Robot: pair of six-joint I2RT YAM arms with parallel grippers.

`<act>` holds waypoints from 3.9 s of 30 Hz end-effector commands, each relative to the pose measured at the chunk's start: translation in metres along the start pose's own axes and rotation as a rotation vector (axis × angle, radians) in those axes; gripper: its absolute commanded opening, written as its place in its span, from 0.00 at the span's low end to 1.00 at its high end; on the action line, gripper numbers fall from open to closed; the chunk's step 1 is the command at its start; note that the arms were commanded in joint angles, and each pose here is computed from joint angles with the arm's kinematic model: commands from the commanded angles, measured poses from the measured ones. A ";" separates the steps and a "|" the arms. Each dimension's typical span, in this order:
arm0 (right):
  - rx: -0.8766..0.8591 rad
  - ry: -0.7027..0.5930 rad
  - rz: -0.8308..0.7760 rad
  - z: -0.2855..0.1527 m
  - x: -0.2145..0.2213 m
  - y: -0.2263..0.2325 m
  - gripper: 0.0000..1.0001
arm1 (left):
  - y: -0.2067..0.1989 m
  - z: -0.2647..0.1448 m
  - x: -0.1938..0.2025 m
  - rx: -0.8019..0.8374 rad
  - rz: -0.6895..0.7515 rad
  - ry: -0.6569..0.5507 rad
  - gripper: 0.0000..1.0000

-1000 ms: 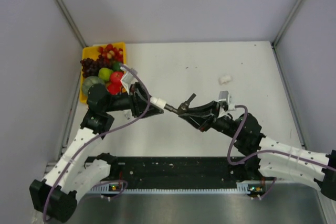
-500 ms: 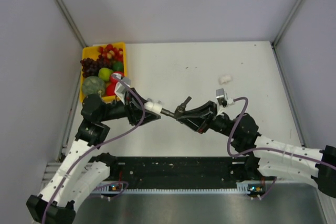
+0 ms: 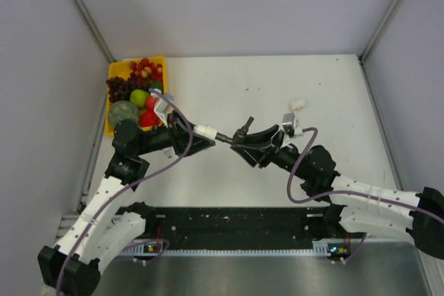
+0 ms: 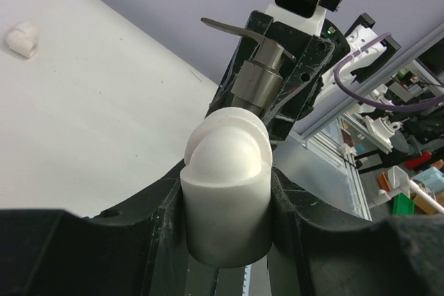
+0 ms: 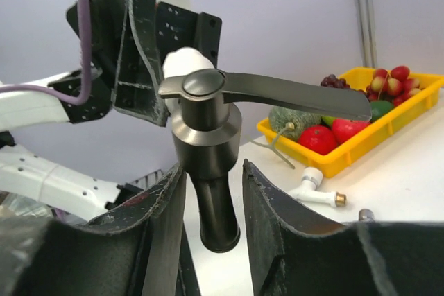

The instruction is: Install the water faucets

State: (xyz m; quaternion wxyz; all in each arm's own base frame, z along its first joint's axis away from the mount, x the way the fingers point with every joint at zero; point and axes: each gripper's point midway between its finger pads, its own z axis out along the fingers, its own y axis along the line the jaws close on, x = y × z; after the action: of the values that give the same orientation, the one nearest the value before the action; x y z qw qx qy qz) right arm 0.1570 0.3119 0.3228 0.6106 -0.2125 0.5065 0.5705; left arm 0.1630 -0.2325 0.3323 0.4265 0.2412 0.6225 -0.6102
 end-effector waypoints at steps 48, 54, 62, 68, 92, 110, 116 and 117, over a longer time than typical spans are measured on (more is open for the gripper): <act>0.120 0.003 0.245 0.003 -0.015 -0.027 0.00 | -0.014 -0.035 -0.041 -0.212 0.448 -0.219 0.92; 0.387 0.007 0.163 -0.040 -0.020 -0.092 0.00 | 0.024 -0.057 -0.041 -0.463 0.428 -0.241 0.99; 0.644 -0.096 0.304 -0.105 0.004 -0.168 0.00 | 0.072 -0.098 -0.038 -0.782 0.400 -0.292 0.99; 0.796 -0.177 0.352 -0.130 0.024 -0.202 0.00 | 0.084 -0.111 -0.037 -0.877 0.382 -0.298 0.99; 1.055 -0.065 0.658 -0.186 0.139 -0.240 0.42 | 0.085 -0.114 -0.032 -0.889 0.382 -0.293 0.99; 1.283 0.212 0.085 -0.242 0.069 -0.225 0.70 | 0.084 -0.111 -0.031 -0.870 0.375 -0.280 0.99; 1.145 0.362 -0.034 -0.213 0.061 -0.231 0.49 | 0.084 -0.111 -0.030 -0.871 0.377 -0.278 0.99; 1.112 0.391 -0.046 -0.208 0.061 -0.234 0.48 | 0.085 -0.111 -0.030 -0.873 0.377 -0.279 0.99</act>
State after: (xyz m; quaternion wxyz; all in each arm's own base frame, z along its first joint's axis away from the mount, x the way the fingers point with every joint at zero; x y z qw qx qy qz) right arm 0.2701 0.1037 0.1078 0.5436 0.1179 0.8094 0.1882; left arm 0.2214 -0.1056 0.2901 0.6586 0.0585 0.7144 -0.2290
